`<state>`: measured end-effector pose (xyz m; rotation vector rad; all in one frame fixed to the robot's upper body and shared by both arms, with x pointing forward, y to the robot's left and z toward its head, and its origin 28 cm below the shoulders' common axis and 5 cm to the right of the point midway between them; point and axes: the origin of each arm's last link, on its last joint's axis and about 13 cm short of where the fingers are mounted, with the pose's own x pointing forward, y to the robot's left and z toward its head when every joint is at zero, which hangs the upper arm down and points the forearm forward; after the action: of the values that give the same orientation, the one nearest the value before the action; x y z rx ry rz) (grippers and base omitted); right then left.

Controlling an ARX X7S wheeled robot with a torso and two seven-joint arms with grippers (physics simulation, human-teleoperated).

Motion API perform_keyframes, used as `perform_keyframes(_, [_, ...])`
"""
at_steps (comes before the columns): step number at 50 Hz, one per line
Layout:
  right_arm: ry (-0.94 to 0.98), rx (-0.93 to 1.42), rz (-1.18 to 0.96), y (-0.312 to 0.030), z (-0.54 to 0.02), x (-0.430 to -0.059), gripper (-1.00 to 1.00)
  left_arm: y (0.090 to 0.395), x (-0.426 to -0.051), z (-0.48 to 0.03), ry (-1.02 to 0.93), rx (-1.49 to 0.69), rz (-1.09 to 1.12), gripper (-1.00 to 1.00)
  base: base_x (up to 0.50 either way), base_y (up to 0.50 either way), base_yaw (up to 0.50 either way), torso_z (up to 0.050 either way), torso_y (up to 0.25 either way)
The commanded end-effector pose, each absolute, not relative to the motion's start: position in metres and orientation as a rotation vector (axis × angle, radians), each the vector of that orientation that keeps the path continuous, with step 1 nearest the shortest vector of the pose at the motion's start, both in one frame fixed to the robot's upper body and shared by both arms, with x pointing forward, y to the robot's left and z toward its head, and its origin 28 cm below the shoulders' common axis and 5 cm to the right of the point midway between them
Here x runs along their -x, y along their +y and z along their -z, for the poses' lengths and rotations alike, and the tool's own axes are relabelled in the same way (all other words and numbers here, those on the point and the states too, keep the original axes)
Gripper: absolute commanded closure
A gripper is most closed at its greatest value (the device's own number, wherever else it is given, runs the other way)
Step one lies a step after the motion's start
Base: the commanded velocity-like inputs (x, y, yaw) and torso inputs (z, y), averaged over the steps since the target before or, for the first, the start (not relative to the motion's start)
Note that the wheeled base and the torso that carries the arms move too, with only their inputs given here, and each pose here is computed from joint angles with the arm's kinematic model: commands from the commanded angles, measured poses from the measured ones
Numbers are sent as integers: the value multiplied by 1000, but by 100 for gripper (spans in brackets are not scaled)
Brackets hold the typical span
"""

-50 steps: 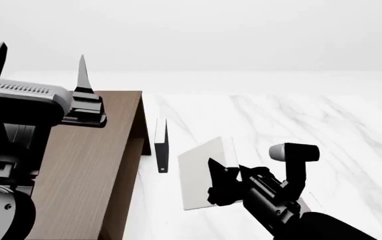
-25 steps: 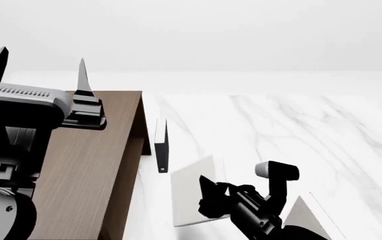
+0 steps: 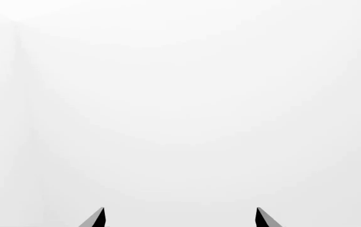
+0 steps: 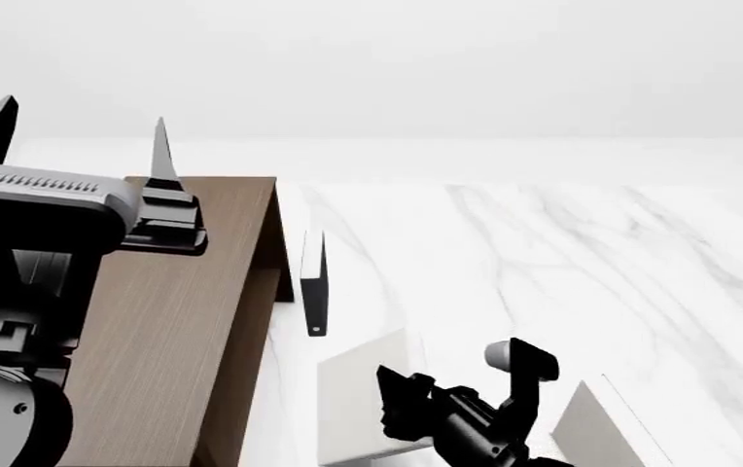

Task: Pick up the book on the right and place it under the cabinet shelf.

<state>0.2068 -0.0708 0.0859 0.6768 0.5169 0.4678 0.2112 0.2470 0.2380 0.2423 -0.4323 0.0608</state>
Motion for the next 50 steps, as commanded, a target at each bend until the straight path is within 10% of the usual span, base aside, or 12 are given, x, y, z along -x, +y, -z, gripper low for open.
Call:
perform_keyframes(1, [514, -832, -540, -65, -82, -209, 100, 247, -211, -237, -432, -240, -62, -100, 0, 0, 0, 10, 0])
perform_keyframes(50, [498, -816, -339, -13, -33, -238, 100, 250, -205, -235, -440, -221, -65, -100, 0, 0, 0, 0, 1])
